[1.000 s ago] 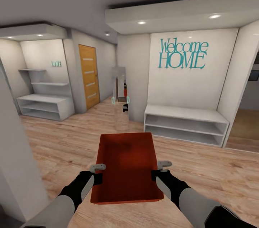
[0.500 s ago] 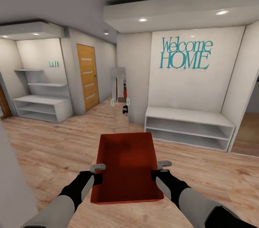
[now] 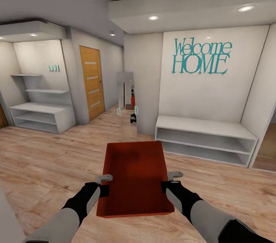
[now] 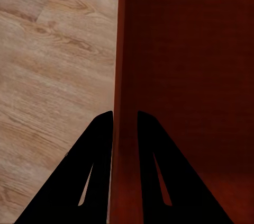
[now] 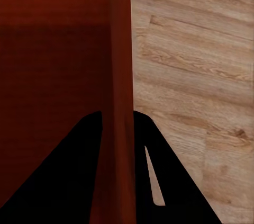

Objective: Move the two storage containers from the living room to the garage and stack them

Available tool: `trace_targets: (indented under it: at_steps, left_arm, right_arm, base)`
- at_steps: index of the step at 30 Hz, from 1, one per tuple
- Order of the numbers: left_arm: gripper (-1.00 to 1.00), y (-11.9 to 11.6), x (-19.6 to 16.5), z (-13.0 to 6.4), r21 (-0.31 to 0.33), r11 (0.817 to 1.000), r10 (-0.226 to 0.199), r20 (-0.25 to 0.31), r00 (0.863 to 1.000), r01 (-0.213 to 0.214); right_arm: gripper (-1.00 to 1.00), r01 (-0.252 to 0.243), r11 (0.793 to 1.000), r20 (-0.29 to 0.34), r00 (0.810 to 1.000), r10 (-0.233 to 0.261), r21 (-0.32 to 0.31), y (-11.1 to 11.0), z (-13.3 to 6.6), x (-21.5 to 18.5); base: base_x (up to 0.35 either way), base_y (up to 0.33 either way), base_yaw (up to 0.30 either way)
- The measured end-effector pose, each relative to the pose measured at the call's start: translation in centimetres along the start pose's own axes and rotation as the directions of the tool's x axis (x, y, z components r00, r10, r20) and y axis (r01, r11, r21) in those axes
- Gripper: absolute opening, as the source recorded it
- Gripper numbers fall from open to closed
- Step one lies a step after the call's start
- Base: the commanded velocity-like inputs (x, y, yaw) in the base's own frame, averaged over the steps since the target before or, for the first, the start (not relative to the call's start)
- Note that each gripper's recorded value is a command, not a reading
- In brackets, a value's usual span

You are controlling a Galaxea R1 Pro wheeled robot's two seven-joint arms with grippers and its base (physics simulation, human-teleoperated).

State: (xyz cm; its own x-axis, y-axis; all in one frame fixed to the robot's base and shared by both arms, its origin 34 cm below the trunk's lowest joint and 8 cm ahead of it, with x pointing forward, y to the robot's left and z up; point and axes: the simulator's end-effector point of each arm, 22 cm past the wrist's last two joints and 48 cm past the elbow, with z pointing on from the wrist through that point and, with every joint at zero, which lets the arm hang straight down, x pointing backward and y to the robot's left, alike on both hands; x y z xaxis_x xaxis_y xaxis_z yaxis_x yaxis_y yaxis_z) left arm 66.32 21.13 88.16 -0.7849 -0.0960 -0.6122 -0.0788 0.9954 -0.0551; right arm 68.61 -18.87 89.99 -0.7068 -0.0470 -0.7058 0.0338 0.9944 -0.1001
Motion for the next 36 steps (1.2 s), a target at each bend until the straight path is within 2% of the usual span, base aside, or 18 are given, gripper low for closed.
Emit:
trace_targets:
  at_steps: [24,36]
  left_arm:
    - [-1.0,-0.02,0.0,0.0,0.0,1.0,0.0,0.0,1.0,0.0]
    - [-1.0,-0.09,0.01,-0.01,-0.001,1.0,0.0,0.0,1.0,0.0]
  right_arm:
    - [-1.0,0.0,1.0,0.0,1.0,0.0,0.0,-0.02,0.01,-0.01]
    - [-1.0,-0.001,1.0,0.0,1.0,0.001,0.0,-0.09,0.02,0.01]
  base:
    - [0.323,0.0,0.252]
    - [0.323,0.0,0.025]
